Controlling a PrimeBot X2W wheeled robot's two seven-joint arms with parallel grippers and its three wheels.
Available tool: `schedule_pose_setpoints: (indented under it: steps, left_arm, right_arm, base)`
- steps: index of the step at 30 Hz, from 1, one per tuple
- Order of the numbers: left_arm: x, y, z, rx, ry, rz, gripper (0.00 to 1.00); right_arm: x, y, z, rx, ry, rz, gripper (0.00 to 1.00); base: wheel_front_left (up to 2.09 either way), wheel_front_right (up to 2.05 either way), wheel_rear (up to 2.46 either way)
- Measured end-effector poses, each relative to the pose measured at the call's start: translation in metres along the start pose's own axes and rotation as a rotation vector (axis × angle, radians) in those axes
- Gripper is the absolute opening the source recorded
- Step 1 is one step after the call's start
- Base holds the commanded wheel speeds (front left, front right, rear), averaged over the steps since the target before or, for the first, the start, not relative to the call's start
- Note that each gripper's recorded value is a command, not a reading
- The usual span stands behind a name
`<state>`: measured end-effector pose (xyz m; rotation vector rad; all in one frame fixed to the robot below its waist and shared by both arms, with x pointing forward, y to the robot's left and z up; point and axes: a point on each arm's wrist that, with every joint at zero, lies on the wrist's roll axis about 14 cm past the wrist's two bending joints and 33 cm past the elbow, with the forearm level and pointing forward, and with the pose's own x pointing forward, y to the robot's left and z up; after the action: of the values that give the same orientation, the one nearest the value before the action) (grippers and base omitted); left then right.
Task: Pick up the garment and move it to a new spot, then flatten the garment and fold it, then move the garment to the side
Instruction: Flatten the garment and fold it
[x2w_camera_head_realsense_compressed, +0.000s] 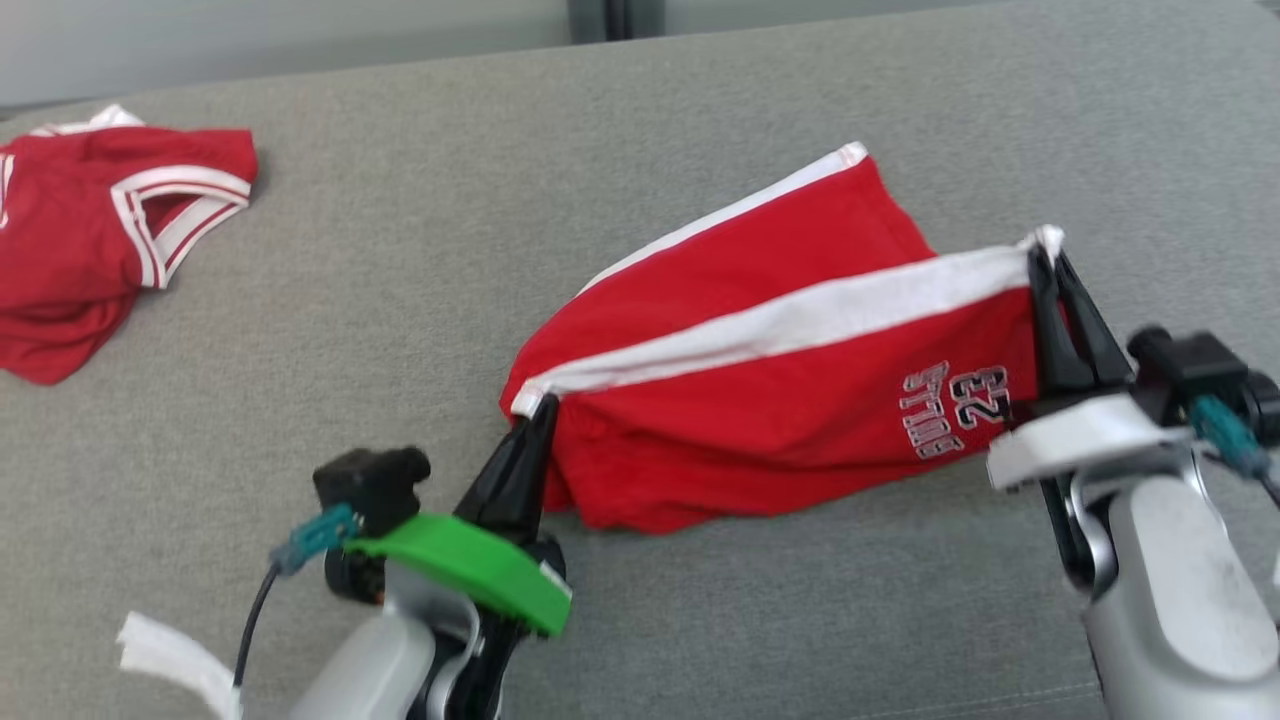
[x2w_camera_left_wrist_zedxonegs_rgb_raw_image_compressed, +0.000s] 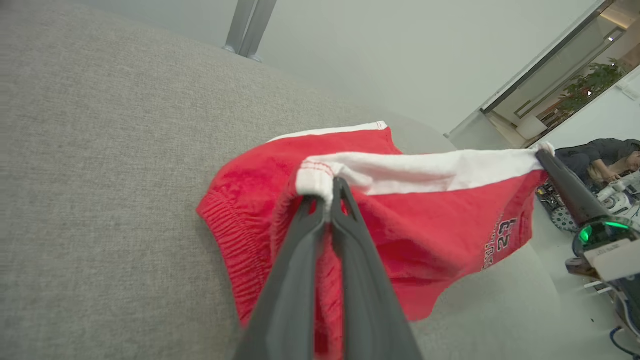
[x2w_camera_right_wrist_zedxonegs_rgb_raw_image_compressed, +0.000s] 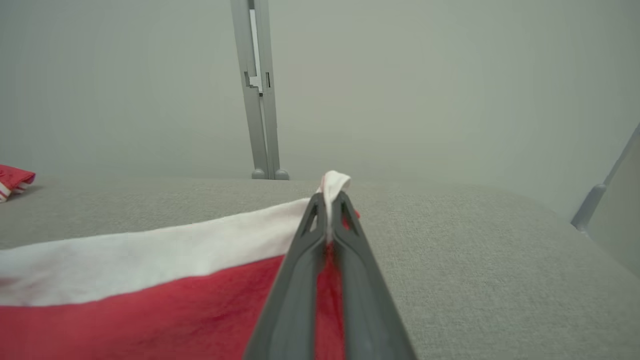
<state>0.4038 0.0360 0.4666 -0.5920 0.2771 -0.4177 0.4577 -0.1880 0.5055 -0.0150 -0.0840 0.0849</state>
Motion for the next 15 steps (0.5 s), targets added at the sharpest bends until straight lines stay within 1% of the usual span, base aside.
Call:
schedule_pose_setpoints:
  steps: [6,10,15]
  left_arm:
    - [0.029,0.03,-0.004,-0.008,0.039,0.072,0.0]
    - [0.04,0.049,-0.005,-0.014,0.051,0.117,0.0]
    - [0.045,0.069,-0.01,-0.017,0.069,0.166,0.0]
  right_arm:
    - [0.059,0.013,-0.024,-0.034,0.081,0.075,0.0]
    - [0.087,0.028,-0.047,-0.047,0.154,0.129,0.0]
    - [0.109,0.043,-0.07,-0.056,0.223,0.17,0.0]
  base:
    - [0.0,0.0,0.0]
    - [0.0,0.0,0.0]
    - [0.0,0.0,0.0]
